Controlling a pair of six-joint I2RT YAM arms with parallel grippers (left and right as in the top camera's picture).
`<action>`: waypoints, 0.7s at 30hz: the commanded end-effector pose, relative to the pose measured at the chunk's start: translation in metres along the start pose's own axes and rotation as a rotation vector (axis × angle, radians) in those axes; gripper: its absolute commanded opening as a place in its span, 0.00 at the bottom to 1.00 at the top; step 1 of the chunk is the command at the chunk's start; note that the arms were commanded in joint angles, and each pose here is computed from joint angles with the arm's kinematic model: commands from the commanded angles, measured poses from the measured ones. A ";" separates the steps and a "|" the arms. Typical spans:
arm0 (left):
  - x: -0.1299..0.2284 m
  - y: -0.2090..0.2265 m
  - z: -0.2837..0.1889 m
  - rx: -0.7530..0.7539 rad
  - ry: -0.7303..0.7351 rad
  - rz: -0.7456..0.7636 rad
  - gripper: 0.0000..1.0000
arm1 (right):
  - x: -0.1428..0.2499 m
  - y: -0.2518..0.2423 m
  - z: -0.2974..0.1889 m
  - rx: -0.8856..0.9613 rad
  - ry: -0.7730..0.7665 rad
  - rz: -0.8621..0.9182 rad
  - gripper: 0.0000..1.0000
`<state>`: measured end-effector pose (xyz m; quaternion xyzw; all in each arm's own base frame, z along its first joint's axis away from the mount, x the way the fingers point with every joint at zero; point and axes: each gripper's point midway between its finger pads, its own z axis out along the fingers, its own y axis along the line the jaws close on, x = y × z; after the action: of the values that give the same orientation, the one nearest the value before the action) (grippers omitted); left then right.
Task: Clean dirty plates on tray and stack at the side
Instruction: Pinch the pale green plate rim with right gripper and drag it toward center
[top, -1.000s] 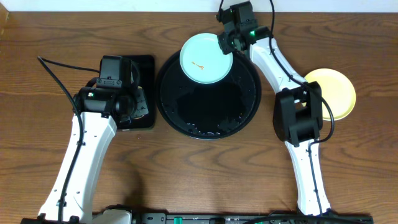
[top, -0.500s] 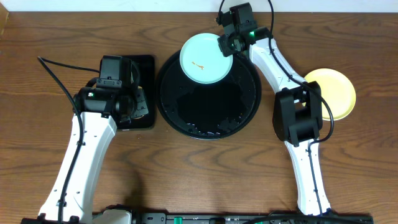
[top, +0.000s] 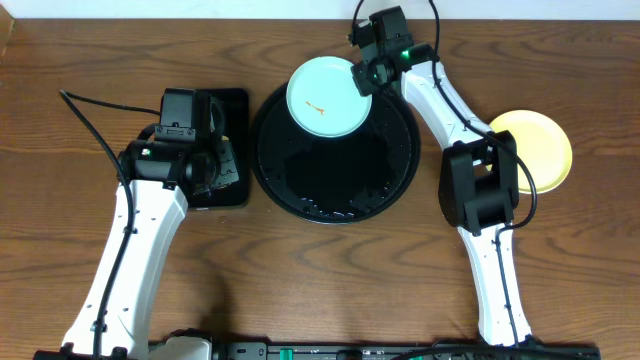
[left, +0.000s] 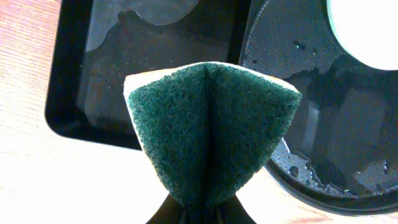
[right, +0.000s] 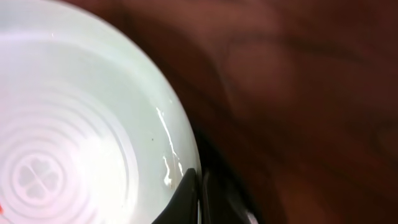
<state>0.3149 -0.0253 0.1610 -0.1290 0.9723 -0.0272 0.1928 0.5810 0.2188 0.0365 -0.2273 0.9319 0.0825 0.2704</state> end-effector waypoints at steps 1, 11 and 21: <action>0.001 0.003 0.002 -0.011 0.008 -0.013 0.08 | -0.024 0.002 -0.054 0.040 -0.039 0.036 0.01; 0.001 0.003 0.002 -0.011 0.008 -0.013 0.08 | 0.055 0.019 -0.132 0.065 0.316 0.322 0.01; 0.002 0.003 0.002 -0.010 0.008 -0.013 0.08 | 0.108 0.023 -0.101 0.098 0.451 0.430 0.01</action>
<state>0.3148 -0.0252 0.1608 -0.1292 0.9724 -0.0270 0.1926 0.4504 0.1648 0.0806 -0.0401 0.9961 0.0488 0.0610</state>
